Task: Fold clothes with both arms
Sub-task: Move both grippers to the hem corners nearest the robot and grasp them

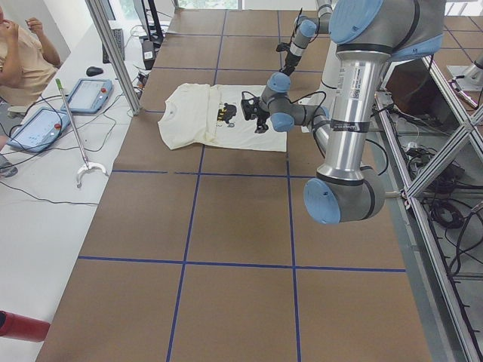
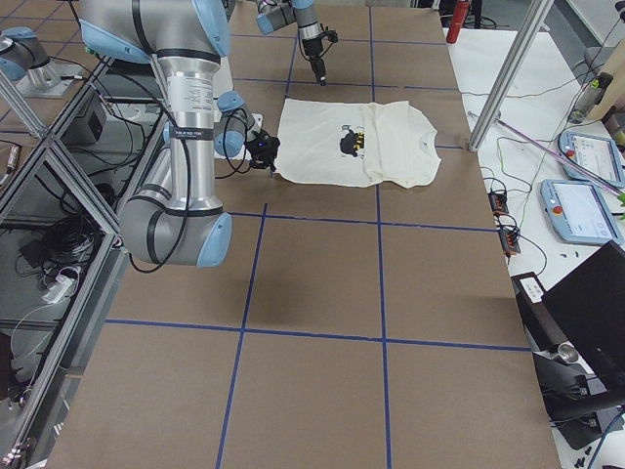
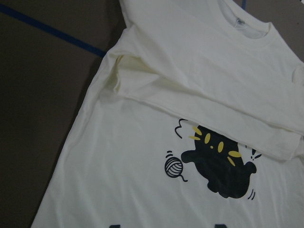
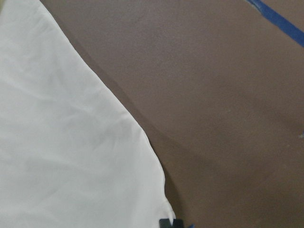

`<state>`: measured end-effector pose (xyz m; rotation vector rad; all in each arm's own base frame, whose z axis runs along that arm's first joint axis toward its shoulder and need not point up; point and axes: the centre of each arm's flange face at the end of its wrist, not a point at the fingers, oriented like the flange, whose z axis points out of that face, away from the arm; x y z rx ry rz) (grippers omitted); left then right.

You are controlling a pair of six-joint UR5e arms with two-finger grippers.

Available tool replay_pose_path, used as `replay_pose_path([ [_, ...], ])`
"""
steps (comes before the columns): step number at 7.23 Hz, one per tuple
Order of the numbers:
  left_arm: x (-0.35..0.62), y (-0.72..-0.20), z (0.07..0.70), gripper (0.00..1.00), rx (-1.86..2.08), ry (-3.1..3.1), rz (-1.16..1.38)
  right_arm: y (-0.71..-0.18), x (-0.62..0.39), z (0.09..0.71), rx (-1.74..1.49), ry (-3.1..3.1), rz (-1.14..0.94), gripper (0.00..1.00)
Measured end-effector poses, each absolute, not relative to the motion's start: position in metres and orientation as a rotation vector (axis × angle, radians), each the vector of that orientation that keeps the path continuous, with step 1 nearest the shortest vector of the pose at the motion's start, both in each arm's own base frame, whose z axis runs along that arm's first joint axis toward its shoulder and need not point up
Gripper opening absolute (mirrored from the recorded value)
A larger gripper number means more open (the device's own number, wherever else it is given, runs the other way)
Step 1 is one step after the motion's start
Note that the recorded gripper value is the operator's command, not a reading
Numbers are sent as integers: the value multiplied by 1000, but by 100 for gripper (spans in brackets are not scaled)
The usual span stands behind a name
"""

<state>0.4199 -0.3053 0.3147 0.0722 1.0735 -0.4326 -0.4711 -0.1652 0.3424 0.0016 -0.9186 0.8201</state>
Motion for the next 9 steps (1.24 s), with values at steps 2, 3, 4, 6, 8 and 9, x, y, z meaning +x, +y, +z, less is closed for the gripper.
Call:
replay_pose_path([
  [2,441,-257,346,60,19,976,-446,-165,-471,345,4,-914,819,0],
  [3,451,-244,352,59,-4,927,-448,-165,-471,345,4,-913,818,0],
  [4,458,-236,355,58,-17,895,-443,-165,-472,345,4,-913,818,0],
  [6,467,-226,362,57,-29,866,-430,-165,-472,345,4,-914,818,0],
  [8,473,-219,363,53,-37,862,-416,-165,-472,346,5,-912,817,0],
  [9,477,-215,365,52,-42,858,-407,-165,-472,347,6,-910,817,0],
])
